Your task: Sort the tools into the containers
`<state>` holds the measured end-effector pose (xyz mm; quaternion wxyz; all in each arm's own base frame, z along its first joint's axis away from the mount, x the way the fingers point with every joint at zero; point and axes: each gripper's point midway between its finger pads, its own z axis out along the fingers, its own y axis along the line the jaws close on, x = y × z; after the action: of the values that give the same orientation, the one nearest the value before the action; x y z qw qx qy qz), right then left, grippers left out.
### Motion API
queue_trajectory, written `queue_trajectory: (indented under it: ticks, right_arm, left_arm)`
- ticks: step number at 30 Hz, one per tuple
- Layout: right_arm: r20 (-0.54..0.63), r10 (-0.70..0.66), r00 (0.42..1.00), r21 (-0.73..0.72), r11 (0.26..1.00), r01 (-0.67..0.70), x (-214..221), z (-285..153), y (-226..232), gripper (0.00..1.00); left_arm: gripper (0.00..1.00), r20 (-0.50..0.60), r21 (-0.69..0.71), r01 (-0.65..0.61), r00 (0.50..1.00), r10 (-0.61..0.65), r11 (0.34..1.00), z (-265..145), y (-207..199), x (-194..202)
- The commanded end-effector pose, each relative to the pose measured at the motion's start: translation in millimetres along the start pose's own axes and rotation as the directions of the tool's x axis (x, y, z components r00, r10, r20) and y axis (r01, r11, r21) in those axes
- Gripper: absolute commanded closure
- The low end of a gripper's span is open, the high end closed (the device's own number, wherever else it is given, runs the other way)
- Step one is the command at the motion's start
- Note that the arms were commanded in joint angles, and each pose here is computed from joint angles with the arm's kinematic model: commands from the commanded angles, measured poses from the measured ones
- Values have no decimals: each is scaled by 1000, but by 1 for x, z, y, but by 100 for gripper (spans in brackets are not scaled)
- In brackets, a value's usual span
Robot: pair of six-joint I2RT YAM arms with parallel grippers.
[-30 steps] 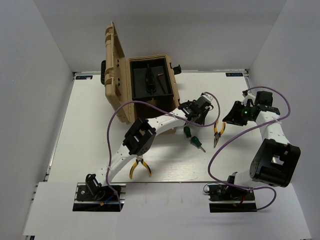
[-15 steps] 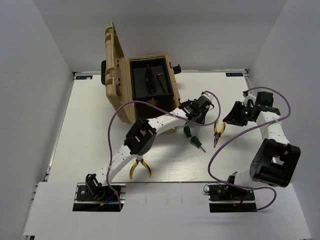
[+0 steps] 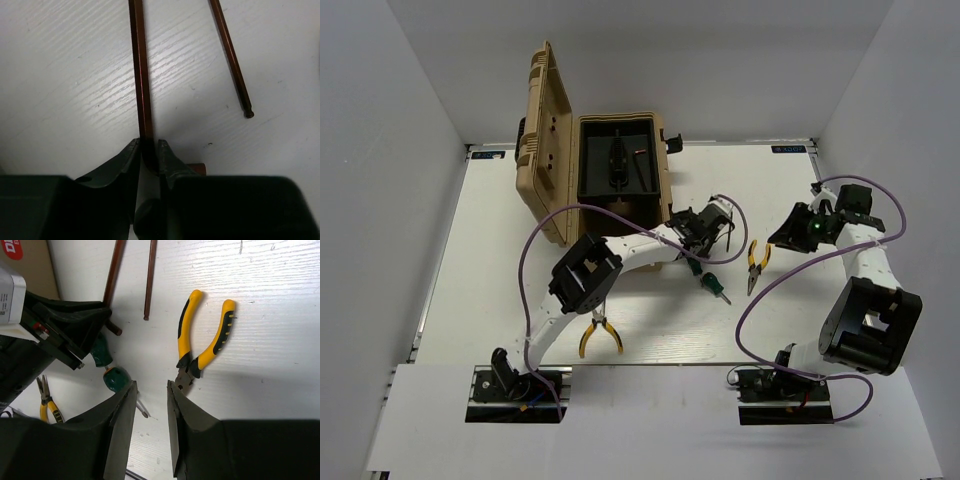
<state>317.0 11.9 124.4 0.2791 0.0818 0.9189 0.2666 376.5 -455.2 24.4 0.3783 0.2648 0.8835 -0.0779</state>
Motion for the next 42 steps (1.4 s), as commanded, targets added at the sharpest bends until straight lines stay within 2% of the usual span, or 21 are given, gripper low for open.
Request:
queue_trajectory:
  ticks: [1,4,6,7,8,10,11,18,30,36,42]
  right_arm:
    - [29,1,1000,-36,999,0,-3,-8,8,63]
    - [38,3,999,-43,999,-2,-5,-10,9,63]
    - [45,0,999,-43,999,2,-5,-10,9,63]
    - [41,9,999,-43,999,-7,-4,-11,9,63]
    - [43,9,999,-42,999,-7,-4,-11,8,63]
    - [47,10,999,-46,999,-8,-5,-12,8,63]
    - [46,13,999,-50,999,-11,-4,-12,9,63]
    - [38,22,999,-55,998,-20,-2,-10,6,63]
    - [42,21,999,-56,998,-19,-2,-10,5,63]
    - [37,29,999,-56,998,-27,-2,-10,4,63]
    - [30,25,999,-56,998,-23,0,-8,3,63]
  left_arm:
    - [72,-145,-18,-66,987,62,998,1,10,56]
    - [74,-117,21,-80,990,82,997,-1,-2,45]
    - [80,-74,47,-93,993,96,995,-1,-14,26]
    - [82,-94,55,-109,989,114,993,3,-16,30]
    - [86,-56,61,-97,993,101,993,2,-21,10]
    - [88,-49,80,-112,992,116,991,2,-30,4]
    - [90,-9,87,-110,994,111,990,1,-34,-14]
    - [98,55,73,-102,994,98,992,-1,-37,-43]
    - [100,202,22,-48,978,43,999,-48,-22,-106]
    - [100,240,14,-64,969,59,998,-69,-16,-123]
    - [100,330,97,-67,944,31,993,-103,-32,-163]
